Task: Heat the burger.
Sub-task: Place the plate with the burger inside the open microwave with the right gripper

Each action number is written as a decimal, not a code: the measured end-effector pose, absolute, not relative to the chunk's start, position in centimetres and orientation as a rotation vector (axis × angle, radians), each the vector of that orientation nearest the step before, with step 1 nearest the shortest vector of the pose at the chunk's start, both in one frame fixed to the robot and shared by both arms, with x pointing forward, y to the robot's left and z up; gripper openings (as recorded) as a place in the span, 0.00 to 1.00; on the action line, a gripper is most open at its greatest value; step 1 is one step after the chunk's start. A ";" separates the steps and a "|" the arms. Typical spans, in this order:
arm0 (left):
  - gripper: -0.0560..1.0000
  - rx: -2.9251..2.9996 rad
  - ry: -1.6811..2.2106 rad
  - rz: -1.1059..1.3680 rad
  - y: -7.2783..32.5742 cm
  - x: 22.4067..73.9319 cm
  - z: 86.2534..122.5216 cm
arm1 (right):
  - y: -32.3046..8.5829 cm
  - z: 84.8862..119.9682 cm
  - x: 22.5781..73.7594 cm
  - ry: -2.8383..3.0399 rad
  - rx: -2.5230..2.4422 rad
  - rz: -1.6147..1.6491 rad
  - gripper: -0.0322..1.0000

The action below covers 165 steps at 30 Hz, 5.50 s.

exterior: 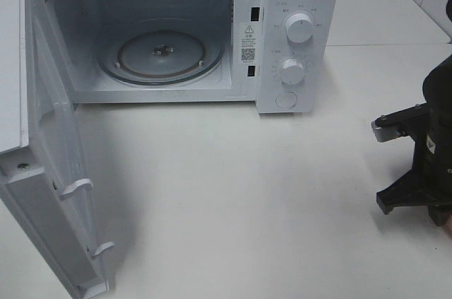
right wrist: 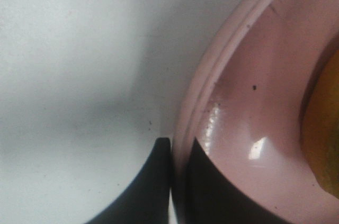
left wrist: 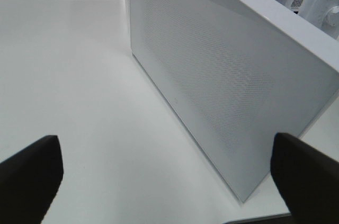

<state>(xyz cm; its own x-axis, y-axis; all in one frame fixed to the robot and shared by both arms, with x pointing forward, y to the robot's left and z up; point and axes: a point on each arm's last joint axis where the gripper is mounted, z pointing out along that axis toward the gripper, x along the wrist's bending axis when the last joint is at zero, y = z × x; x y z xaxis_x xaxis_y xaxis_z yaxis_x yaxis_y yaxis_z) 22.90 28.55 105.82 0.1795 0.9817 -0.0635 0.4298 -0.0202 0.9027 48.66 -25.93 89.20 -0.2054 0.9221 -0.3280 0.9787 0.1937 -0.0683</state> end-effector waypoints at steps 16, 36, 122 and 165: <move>0.99 1.592 1.382 0.804 28.6 22.9 105.8 | -23.7 90.0 47.7 2.252 1.634 -0.506 0.04; 0.99 1.592 1.382 0.804 28.6 22.9 105.8 | -21.8 94.5 44.6 2.251 1.483 -0.429 0.05; 0.99 1.592 1.382 0.804 28.6 22.9 105.8 | -10.6 96.2 35.1 2.509 -0.391 0.021 0.07; 0.99 1.592 1.382 0.804 28.6 22.9 105.8 | -13.4 95.8 41.0 2.470 -0.958 0.152 0.07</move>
